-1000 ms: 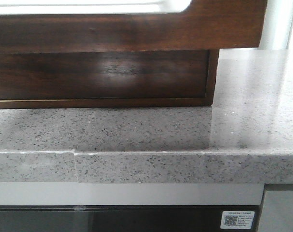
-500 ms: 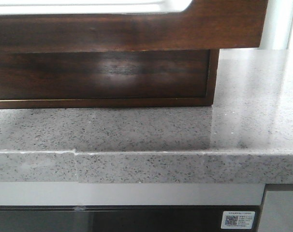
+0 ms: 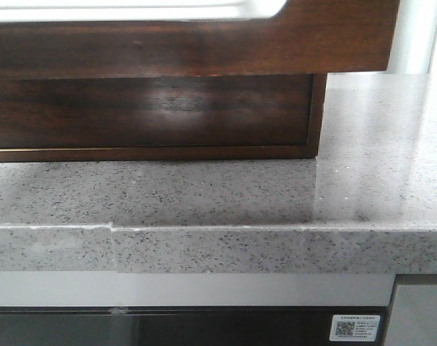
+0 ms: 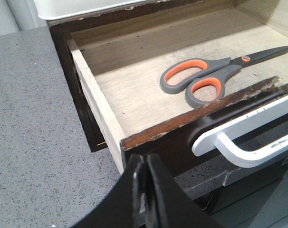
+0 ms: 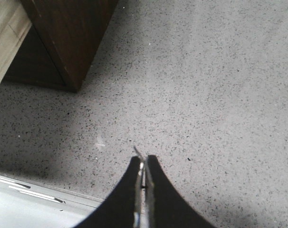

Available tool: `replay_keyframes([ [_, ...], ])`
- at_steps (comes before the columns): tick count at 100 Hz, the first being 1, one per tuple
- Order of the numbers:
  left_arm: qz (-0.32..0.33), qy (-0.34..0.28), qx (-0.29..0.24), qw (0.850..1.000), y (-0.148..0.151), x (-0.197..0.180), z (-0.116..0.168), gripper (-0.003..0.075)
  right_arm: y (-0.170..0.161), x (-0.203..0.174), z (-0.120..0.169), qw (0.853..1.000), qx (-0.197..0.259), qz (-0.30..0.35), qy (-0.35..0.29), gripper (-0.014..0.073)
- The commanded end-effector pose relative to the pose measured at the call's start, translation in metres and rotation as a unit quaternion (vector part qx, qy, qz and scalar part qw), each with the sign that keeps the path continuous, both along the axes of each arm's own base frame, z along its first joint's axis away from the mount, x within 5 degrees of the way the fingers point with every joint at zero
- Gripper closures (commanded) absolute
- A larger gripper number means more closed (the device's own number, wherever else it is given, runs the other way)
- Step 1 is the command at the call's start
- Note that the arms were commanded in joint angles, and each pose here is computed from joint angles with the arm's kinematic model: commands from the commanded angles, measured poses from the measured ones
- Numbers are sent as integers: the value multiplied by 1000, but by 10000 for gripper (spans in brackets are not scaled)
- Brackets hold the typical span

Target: Put scissors in drawer with both arms

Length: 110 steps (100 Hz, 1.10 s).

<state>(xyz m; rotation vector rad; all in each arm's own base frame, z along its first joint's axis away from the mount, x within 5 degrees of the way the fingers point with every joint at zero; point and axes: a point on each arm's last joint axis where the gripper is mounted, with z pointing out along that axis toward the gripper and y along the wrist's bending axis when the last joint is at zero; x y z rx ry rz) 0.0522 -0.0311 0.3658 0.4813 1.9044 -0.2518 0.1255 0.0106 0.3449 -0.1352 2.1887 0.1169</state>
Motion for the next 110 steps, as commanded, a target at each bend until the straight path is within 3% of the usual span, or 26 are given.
replay_keyframes([
  [1,2,-32,-24,999,-1,2,14,741,-1,2,12,999,3,-8,-41,664],
  [14,17,-41,9,999,4,2,11,741,-1,2,12,999,3,-8,-41,664],
  [27,63,-72,9,995,11,-2,-4,741,-1,2,12,999,3,-8,-41,664],
  [44,136,-141,-25,980,22,-4,-51,741,-1,2,12,999,3,-8,-41,664],
  [71,168,-242,-65,954,26,2,-125,741,-1,2,12,999,3,-8,-41,664],
  [93,178,-233,-86,952,27,2,-160,741,-1,2,12,999,3,-8,-41,664],
  [110,177,-220,-83,956,27,2,-162,741,-1,2,12,999,3,-8,-41,664],
])
